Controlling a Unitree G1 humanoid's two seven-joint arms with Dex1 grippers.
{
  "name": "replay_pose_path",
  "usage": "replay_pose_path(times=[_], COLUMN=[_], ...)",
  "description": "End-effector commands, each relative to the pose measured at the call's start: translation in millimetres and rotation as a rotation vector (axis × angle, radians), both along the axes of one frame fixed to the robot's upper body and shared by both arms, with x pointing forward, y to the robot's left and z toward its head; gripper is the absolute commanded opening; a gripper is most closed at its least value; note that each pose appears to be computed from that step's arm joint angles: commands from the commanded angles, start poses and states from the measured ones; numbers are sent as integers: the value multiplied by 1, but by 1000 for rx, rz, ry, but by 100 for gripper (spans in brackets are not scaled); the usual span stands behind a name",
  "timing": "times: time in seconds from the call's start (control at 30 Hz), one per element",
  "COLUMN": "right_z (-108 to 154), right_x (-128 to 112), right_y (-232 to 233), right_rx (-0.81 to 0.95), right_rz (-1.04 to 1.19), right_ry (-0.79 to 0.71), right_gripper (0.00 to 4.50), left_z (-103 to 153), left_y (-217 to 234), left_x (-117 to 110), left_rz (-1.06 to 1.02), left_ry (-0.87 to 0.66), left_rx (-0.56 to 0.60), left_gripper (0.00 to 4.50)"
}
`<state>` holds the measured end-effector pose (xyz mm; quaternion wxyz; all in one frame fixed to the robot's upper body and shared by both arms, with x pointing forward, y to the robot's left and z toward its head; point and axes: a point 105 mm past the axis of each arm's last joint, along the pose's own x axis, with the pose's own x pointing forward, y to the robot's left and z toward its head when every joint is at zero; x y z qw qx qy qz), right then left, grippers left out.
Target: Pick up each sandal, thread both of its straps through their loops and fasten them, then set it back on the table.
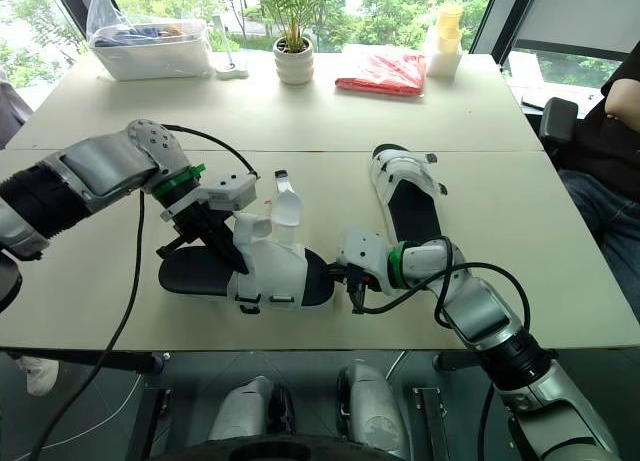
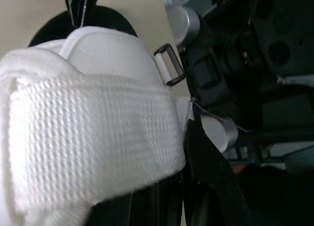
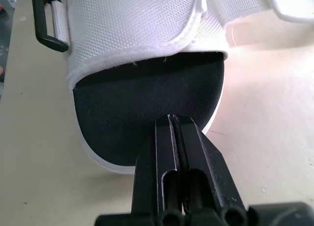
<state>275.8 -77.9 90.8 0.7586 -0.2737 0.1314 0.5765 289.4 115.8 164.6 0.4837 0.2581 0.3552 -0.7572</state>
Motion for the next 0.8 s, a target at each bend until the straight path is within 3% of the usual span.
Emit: replay_pose_path(times=[0.03,0.4,0.5,0.63,0.7,0.8], right_z=[-11,-11,-11,-12,-13,-14], right_x=[-2,-1,0,-2,-2,-2], right_y=[1,3,3,4,5,6], right_rx=[-21,-20,-22,-26,-29,-29], right_rz=[-6,3,5,27,34,43], right_ry=[36,39,39,47,48,53], right_gripper=[0,0,0,0,0,0], left_z=[2,-24,-23,5,8,2], left_y=[1,11,10,21,32,49], left_x=[1,-20,-19,-27,-34,-46], left_rz=[-1,-16,19,117,135,167], left_ry=[-6,51,56,97,95,90], left_rx=[4,9,-22,-123,-129,-112], left_gripper=[4,4,136,334,427,427])
